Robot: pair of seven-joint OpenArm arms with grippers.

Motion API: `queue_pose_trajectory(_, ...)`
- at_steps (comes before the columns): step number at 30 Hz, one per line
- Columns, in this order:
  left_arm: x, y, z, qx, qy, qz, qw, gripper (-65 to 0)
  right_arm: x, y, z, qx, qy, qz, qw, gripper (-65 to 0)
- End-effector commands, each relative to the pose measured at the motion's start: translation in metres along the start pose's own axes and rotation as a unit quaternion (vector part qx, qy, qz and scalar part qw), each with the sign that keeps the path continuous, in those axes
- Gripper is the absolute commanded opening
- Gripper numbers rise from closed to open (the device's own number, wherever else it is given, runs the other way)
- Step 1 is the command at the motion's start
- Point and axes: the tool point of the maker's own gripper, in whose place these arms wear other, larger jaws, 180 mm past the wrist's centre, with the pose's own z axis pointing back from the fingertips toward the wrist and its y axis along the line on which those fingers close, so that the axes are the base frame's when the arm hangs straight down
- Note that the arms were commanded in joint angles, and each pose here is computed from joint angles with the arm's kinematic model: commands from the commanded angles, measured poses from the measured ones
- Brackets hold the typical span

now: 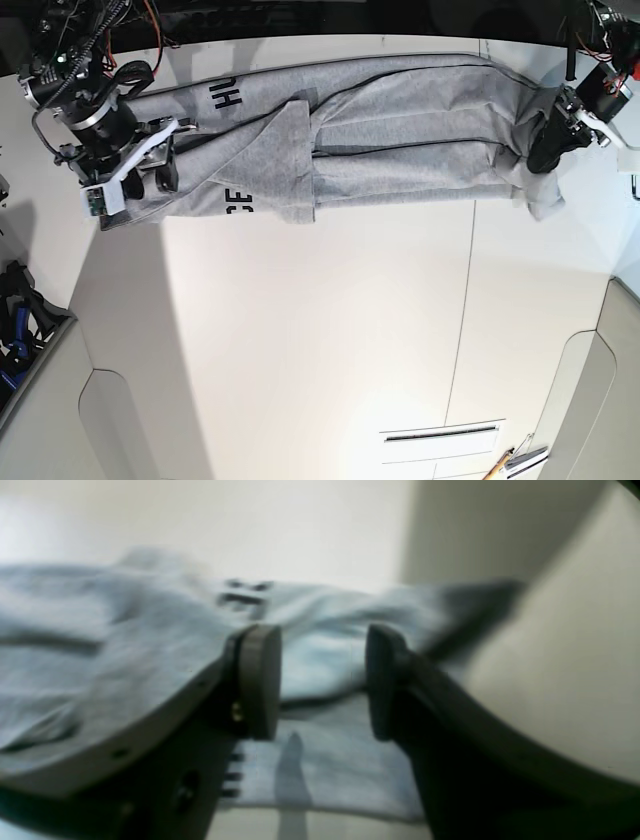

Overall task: Fold the T-shirt properly
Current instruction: 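Grasp the opposite end with the left gripper and lift it, then fold the held end with the left gripper toward the right gripper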

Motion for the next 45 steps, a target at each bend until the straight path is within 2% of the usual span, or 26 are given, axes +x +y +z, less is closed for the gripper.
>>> queue_pose_trajectory(1,0.014,-0.019,-0.001,-0.025,-0.022,-0.022,0.999,-65.0,0.010,-0.009,0.006,-0.011,-0.022,0.000,0.9997,-37.4)
queue_pose_trajectory(5,0.003,-0.065,-0.018,-0.075,-0.014,-0.054,0.996,-65.0,0.008,-0.037,0.014,-0.047,-0.021,-0.004,0.9987,-37.4)
queue_pose_trajectory(8,-0.019,-0.094,-0.037,-0.120,0.025,-0.066,0.990,-65.0,0.003,-0.047,0.018,-0.061,-0.014,-0.005,0.9980,-37.4)
queue_pose_trajectory(12,-0.058,-0.128,-0.062,-0.180,0.083,-0.055,0.979,-65.0,-0.005,-0.048,0.021,-0.062,-0.004,-0.006,0.9980,-37.4)
queue_pose_trajectory(14,-0.067,-0.148,-0.074,-0.212,0.089,-0.048,0.972,-65.0,-0.006,-0.048,0.021,-0.062,-0.003,-0.006,0.9980,-37.4)
queue_pose_trajectory(18,-0.088,-0.174,-0.098,-0.235,0.107,-0.062,0.964,-65.0,-0.004,-0.046,0.020,-0.056,-0.007,-0.009,0.9983,-37.4)
queue_pose_trajectory(24,-0.123,-0.192,-0.110,-0.247,0.155,-0.084,0.953,-65.0,-0.004,-0.044,0.020,-0.052,-0.009,-0.012,0.9986,-37.4)
queue_pose_trajectory(29,-0.135,-0.195,-0.112,-0.247,0.175,-0.097,0.948,-64.0,-0.004,-0.044,0.020,-0.052,-0.009,-0.012,0.9986,-37.4)
queue_pose_trajectory(31,-0.135,-0.196,-0.112,-0.250,0.174,-0.094,0.948,-49.1,-0.003,-0.043,0.020,-0.049,-0.010,-0.013,0.9986,-37.4)
queue_pose_trajectory(33,-0.134,-0.196,-0.112,-0.250,0.172,-0.094,0.948,-40.4,-0.002,-0.041,0.020,-0.043,-0.014,-0.017,0.9988,-37.4)
queue_pose_trajectory(40,-0.124,-0.196,-0.108,-0.250,0.161,-0.100,0.950,-39.5,-0.001,-0.040,0.020,-0.040,-0.016,-0.018,0.9989,-37.4)
queue_pose_trajectory(45,-0.103,-0.175,-0.101,-0.212,0.142,-0.124,0.959,-39.4,-0.001,-0.040,0.020,-0.040,-0.016,-0.018,0.9989,-37.4)
